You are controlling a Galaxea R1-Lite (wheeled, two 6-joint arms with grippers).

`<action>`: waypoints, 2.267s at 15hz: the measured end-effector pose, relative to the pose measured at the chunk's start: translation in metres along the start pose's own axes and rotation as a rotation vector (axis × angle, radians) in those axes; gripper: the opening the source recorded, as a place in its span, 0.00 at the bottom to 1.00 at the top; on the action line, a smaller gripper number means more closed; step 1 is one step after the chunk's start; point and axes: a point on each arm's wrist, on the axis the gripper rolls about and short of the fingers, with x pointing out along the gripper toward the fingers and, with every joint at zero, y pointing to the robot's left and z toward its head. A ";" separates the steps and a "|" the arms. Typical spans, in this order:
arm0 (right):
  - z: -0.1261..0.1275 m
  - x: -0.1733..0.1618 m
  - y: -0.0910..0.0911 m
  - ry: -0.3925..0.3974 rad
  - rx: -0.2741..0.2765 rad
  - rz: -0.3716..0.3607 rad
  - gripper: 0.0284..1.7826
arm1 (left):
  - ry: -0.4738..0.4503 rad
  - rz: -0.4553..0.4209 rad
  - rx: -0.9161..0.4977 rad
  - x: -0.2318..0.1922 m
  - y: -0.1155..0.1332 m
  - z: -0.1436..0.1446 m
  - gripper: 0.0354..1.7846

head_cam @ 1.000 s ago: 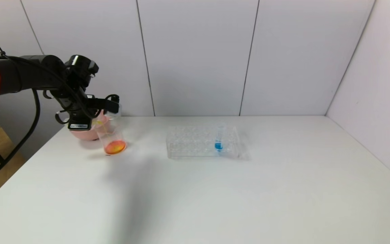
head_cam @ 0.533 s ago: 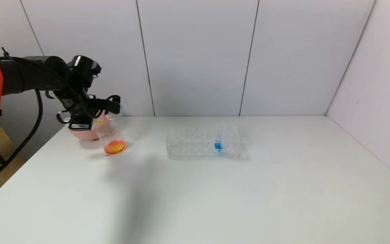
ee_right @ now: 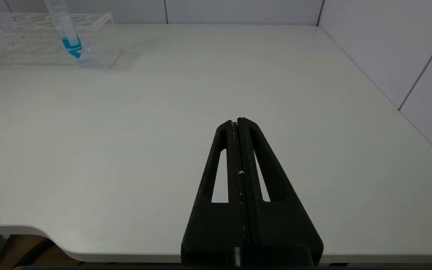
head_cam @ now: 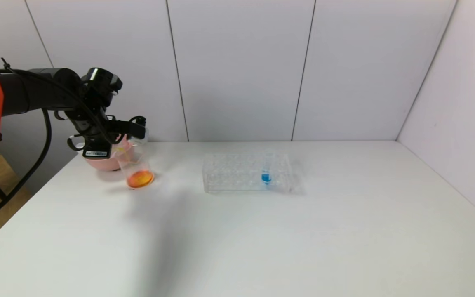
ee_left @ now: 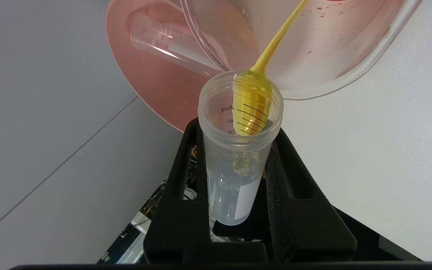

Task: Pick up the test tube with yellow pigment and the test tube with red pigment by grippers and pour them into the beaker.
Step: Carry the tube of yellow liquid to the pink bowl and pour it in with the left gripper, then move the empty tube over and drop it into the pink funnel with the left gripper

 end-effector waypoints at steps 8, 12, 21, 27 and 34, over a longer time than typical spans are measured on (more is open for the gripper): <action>0.000 0.000 0.000 0.000 0.000 0.000 0.05 | 0.019 0.008 0.005 -0.002 0.000 0.002 0.24; 0.000 0.000 0.000 0.000 0.000 0.000 0.05 | 0.043 0.015 0.008 -0.002 0.000 0.004 0.24; 0.000 0.000 0.000 0.000 0.000 0.000 0.05 | 0.070 0.021 0.020 0.000 -0.001 0.010 0.24; 0.000 0.000 0.000 0.000 0.000 0.000 0.05 | 0.053 0.043 -0.032 -0.004 0.001 0.009 0.24; 0.000 0.000 0.000 0.000 0.000 0.000 0.05 | -0.071 0.184 -0.420 -0.026 0.019 0.001 0.24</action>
